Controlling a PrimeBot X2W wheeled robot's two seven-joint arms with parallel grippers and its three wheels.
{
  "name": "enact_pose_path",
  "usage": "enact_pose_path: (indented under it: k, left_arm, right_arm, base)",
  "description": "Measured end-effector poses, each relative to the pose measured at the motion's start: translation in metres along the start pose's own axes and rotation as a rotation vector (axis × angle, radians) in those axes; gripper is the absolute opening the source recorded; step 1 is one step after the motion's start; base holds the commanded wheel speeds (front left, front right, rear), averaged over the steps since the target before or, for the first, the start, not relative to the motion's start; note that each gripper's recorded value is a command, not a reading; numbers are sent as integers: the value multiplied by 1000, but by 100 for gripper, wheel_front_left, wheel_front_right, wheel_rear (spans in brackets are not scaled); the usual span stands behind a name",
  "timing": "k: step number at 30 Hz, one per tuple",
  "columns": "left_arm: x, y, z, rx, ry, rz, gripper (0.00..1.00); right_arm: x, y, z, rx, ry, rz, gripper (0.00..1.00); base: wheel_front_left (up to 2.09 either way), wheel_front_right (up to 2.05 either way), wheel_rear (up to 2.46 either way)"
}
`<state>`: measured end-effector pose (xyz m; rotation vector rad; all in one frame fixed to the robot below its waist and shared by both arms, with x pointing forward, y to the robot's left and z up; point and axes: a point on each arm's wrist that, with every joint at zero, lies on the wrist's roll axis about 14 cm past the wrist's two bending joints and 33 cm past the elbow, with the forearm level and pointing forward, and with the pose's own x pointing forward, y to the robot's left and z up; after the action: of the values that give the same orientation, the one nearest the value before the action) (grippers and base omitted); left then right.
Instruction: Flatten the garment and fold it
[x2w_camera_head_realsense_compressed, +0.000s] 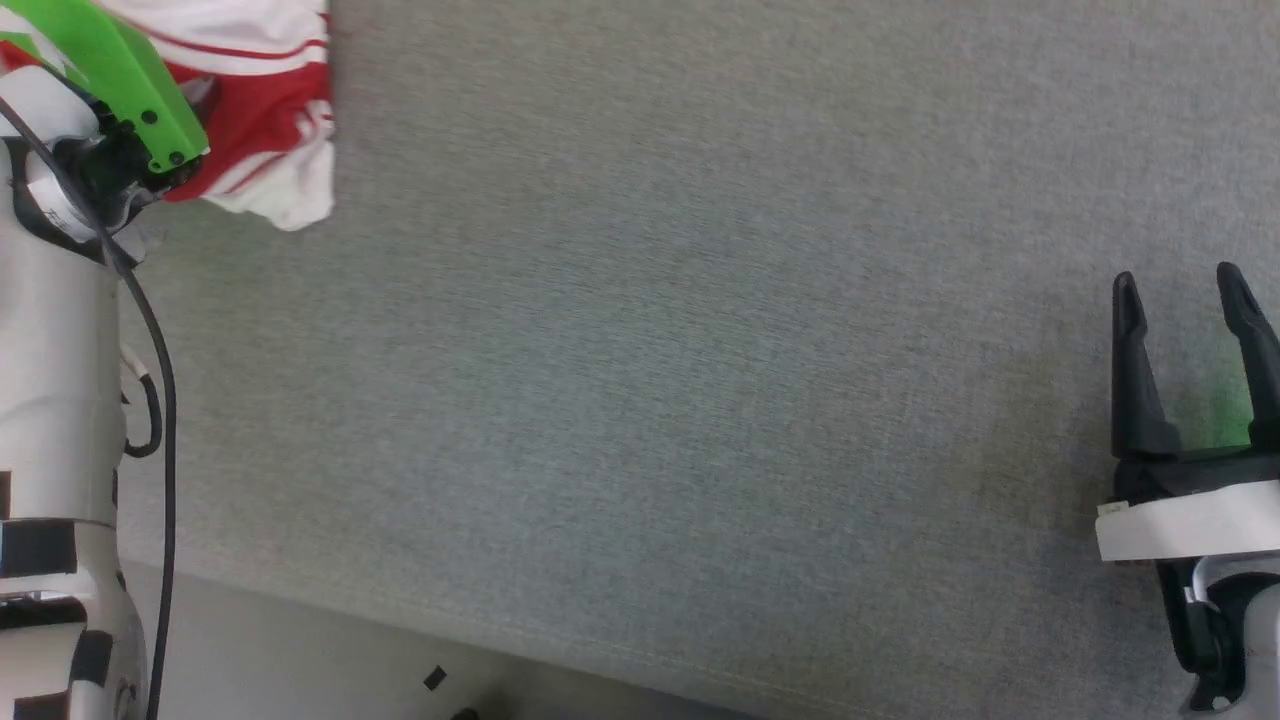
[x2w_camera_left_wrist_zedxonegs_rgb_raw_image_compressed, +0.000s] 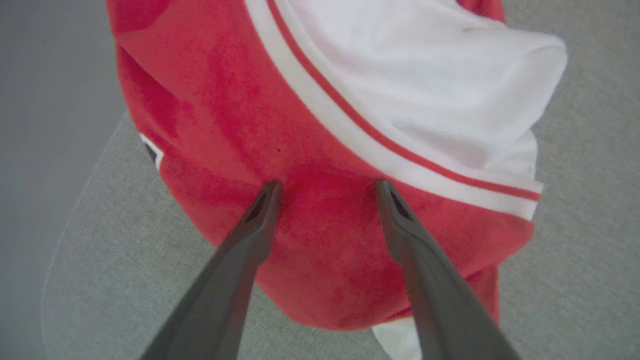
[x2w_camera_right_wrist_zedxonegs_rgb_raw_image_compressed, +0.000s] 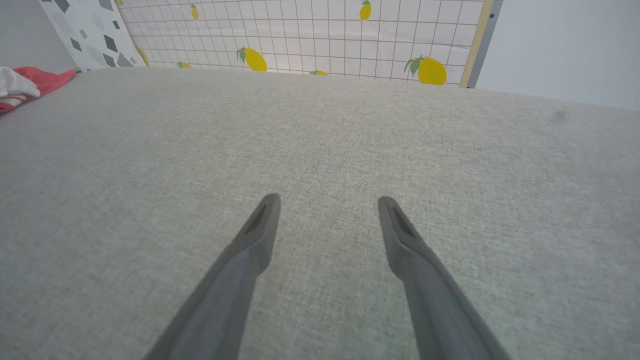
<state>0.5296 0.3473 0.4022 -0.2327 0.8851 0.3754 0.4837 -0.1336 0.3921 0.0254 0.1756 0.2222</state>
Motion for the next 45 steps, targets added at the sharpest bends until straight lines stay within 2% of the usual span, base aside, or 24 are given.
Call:
enact_pose_path:
  k: [4, 10, 11, 12, 20, 28, 37, 45]
  left_arm:
    - [17, -2, -23, -7, 113, 25, 100]
    - [28, -6, -36, -29, 176, 17, 100]
    - [29, -6, -37, -34, 176, 13, 32]
    - [29, -7, -35, -41, 167, 5, 0]
    - [24, -1, -16, -64, -24, 1, 0]
    - [-11, 12, 44, -77, -313, 16, 0]
    - [-119, -10, 152, -8, -708, -91, 0]
    - [-215, -35, 199, 46, -913, -192, 0]
  right_arm:
    - [-2, -11, -11, -5, 25, -27, 100]
    - [0, -18, -19, -9, 39, -44, 100]
    - [0, -18, -20, -9, 39, -44, 100]
    - [1, -17, -20, -8, 39, -43, 100]
    - [1, -14, -18, 1, 36, -36, 100]
    - [-6, -7, -7, 27, 11, -35, 100]
    - [-28, -3, 19, 49, -47, -54, 100]
    - [-57, -9, 44, 42, -103, -88, 100]
  base:
    - [0, 0, 0]
    - [0, 0, 0]
    - [0, 0, 0]
    - [0, 0, 0]
    - [0, 0, 0]
    - [0, 0, 0]
    - [0, 0, 0]
    - [0, 0, 0]
